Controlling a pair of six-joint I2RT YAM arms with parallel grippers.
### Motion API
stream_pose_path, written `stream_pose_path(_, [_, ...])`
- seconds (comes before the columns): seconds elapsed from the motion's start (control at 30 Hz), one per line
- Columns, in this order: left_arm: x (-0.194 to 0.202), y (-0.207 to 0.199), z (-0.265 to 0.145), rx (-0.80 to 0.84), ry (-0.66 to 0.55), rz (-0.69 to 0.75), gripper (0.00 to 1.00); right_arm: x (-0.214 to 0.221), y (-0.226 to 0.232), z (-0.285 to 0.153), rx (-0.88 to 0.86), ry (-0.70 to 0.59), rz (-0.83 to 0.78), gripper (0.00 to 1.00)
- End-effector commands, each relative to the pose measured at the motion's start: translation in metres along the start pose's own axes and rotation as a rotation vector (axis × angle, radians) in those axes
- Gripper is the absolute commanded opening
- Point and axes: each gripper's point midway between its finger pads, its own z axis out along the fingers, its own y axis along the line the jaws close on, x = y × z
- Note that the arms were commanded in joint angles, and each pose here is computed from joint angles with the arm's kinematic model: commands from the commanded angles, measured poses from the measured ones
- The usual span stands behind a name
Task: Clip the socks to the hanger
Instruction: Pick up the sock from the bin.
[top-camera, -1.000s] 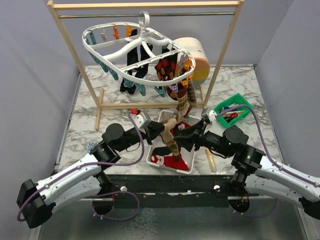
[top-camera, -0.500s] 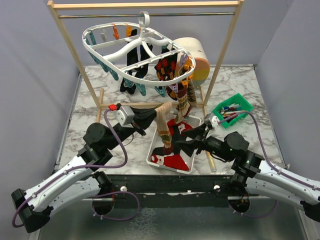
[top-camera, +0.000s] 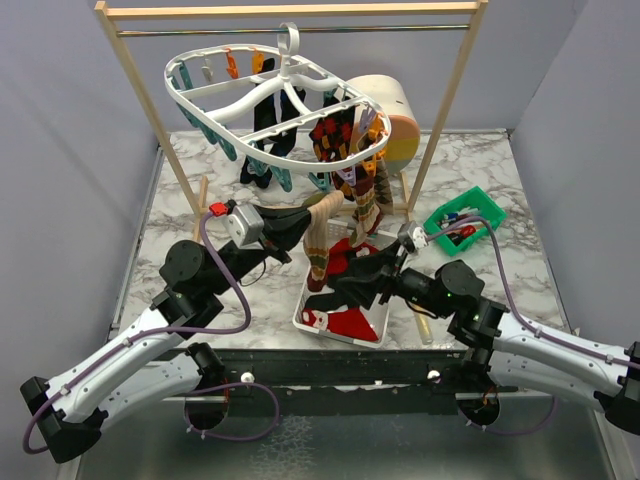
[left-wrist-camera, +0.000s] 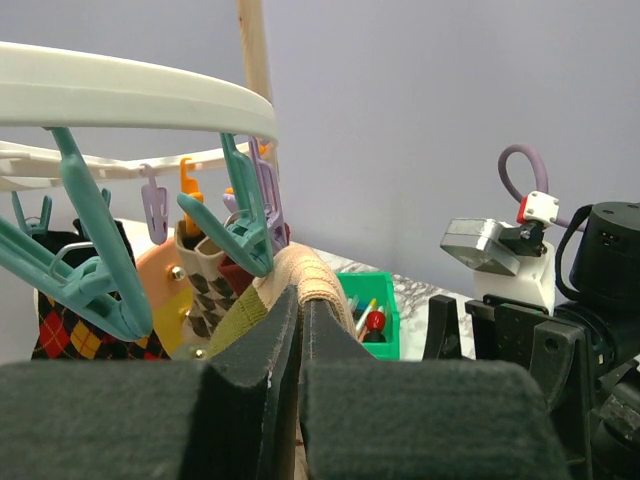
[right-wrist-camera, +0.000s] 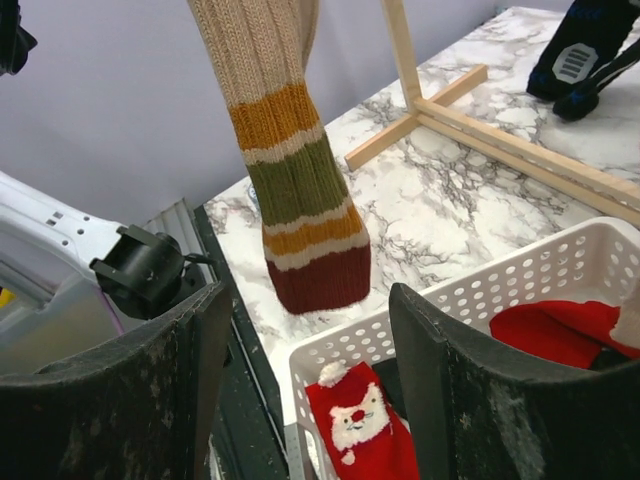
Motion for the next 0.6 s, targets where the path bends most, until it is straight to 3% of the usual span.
stream_pose_path(0.0, [-0.008,0.002,0.001,-0.009,-0.010,0.009,0.00,-0.012,0.020,0.005,-0.093,-0.041,0.025,0.69])
stream_pose_path(0.57, [-0.012,0.000,0.002,-0.002,-0.015,-0.004,0.00,0.002,0.013,0.024,-0.041,0.055,0.085,0.66])
